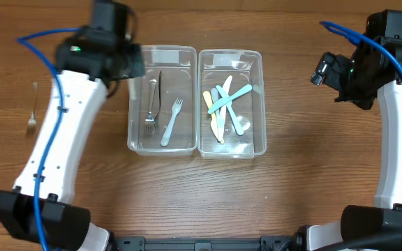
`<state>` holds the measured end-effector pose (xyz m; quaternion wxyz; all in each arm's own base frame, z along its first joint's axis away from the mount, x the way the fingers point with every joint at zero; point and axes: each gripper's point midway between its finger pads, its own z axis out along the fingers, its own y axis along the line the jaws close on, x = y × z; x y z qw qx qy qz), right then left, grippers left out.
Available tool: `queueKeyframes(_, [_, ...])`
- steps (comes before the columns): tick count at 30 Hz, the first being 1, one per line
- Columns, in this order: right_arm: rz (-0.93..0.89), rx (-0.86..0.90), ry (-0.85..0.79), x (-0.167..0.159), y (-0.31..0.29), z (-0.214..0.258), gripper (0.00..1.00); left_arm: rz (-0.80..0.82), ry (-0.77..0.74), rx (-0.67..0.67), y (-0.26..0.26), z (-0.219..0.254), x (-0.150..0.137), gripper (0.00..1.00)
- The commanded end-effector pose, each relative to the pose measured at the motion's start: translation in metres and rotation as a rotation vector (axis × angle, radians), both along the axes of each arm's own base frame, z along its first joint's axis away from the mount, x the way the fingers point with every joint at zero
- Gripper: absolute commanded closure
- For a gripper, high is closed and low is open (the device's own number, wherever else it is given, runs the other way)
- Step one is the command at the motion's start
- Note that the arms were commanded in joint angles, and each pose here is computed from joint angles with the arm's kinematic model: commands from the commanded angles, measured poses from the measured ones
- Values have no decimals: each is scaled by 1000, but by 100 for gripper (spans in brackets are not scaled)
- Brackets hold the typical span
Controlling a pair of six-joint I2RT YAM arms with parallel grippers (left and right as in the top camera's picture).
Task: Pack container
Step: 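Carry the white fork into the left container and release it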
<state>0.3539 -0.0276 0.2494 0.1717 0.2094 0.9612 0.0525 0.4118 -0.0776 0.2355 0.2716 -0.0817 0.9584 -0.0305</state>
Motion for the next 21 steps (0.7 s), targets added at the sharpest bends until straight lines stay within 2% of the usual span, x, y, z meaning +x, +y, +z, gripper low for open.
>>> queueKeyframes(1, [5,-3,-4,0,0,0,5,26,73,0,-23,-34,6,96])
queueKeyframes(8, [5,-3,-1,0,0,0,5,-28,311,14,-48,-133,10,96])
queueKeyframes(14, [5,-3,0,-1,0,0,5,-36,386,29,-50,-167,9,94])
queueKeyframes(16, [5,-3,0,-1,0,0,5,-37,384,29,-50,-167,9,80])
queueKeyframes(17, [5,-3,0,-1,0,0,5,-44,377,29,-50,-165,10,63])
queueKeyframes(18, [5,-3,0,-1,0,0,5,-59,365,32,-51,-162,12,53])
queueKeyframes(21, [5,-3,0,-1,0,0,5,-82,327,43,-50,-142,17,37])
